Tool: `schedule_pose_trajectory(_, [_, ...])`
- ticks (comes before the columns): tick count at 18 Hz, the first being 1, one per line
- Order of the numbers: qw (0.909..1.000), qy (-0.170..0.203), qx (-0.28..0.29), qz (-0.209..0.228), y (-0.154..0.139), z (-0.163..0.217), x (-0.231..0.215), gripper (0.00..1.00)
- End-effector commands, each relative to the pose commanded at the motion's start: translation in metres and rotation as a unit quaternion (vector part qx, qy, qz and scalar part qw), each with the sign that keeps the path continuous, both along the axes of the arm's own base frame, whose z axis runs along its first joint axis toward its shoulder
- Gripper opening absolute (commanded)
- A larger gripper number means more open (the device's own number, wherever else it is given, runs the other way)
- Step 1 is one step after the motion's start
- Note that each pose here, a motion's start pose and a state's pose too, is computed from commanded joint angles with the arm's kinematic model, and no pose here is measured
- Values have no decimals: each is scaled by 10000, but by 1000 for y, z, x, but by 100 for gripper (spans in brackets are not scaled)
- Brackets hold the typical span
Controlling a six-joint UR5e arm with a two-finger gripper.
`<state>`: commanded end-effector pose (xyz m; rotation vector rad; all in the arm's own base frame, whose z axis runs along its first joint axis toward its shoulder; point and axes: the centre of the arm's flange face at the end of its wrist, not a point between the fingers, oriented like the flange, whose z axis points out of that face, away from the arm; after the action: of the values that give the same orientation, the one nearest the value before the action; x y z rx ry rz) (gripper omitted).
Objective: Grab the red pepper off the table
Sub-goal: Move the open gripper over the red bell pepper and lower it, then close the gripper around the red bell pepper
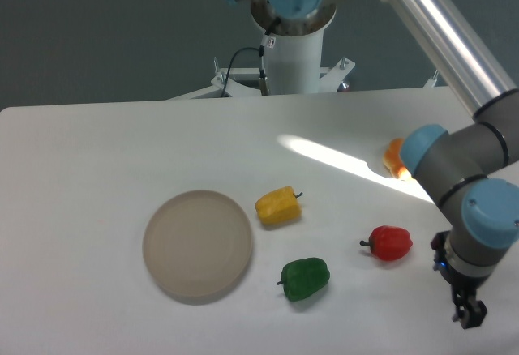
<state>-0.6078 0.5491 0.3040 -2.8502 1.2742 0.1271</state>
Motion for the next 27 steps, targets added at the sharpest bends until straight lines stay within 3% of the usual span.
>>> schedule_pose_trajectory(8, [9993,-316,-204,-23,-32,-2,55,100])
schedule_pose_trajectory(11, [9996,-241,-165,-30,-36,-10,62,100])
schedule_pose_trajectory(19, [9993,-310,-199,-8,-40,-33,71,100])
schedule_pose_trajectory(27, [9998,-118,-87,-99,-32,-44,74,100])
